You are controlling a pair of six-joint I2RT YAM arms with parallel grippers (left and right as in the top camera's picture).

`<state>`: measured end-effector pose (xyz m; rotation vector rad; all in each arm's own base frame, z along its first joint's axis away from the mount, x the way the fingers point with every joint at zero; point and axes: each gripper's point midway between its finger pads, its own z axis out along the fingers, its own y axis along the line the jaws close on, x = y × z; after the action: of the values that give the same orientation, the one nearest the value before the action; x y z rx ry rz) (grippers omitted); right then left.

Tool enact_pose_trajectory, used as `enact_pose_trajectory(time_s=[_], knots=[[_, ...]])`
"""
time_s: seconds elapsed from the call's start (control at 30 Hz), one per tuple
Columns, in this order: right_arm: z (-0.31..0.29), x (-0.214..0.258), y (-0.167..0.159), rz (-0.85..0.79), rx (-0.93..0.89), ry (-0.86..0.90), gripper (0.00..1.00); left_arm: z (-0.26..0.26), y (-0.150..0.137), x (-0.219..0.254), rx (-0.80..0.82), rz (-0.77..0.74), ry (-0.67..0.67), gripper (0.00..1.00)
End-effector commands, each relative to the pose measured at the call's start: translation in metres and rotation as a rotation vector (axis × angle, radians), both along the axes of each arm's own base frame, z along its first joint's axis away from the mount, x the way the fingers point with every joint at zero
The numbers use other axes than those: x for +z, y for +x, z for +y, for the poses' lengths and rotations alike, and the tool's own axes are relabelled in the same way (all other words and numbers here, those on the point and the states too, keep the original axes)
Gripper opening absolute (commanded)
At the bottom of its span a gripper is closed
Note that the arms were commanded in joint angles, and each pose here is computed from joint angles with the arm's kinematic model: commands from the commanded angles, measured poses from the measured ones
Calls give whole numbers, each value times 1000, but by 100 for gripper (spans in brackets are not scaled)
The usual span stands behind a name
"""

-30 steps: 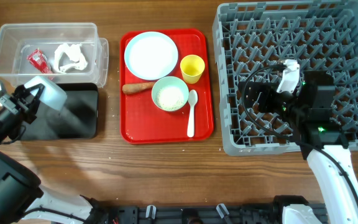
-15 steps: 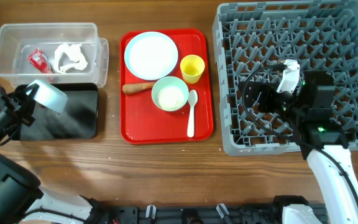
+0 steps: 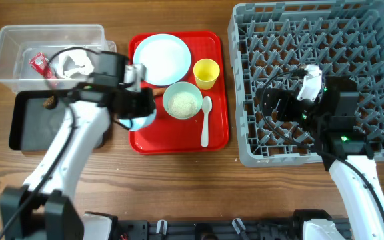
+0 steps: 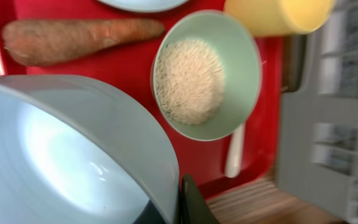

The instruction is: Sort waste into correct bins and load items into the dishwasher rack

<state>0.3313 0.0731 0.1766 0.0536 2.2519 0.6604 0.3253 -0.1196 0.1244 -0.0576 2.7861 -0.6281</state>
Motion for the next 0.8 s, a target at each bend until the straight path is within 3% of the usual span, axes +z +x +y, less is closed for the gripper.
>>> enact_pose_trajectory(time_s=[0.0, 0.17, 0.23, 0.4, 0.5, 0.63, 0.7, 0.77], knots=[[-2, 3, 3, -2, -10, -4, 100, -24, -13, -46, -117, 80, 159, 4], [-2, 3, 3, -2, -10, -3, 100, -36, -27, -97, -191, 191, 266, 7], [-2, 3, 3, -2, -10, -4, 100, -37, -30, -104, -200, 211, 278, 21], [-2, 3, 3, -2, -10, -4, 100, -40, -24, -89, -201, 181, 270, 39], [-2, 3, 3, -2, -10, -3, 100, -46, -10, -56, -257, 51, 388, 47], [-2, 3, 3, -1, -11, -2, 100, -97, -9, -42, -563, -161, 423, 69], [-2, 3, 3, 0, -11, -2, 100, -123, -11, -50, -706, -235, 436, 71], [-2, 2, 2, 3, -11, -2, 100, -134, -8, -64, -749, -253, 454, 68]])
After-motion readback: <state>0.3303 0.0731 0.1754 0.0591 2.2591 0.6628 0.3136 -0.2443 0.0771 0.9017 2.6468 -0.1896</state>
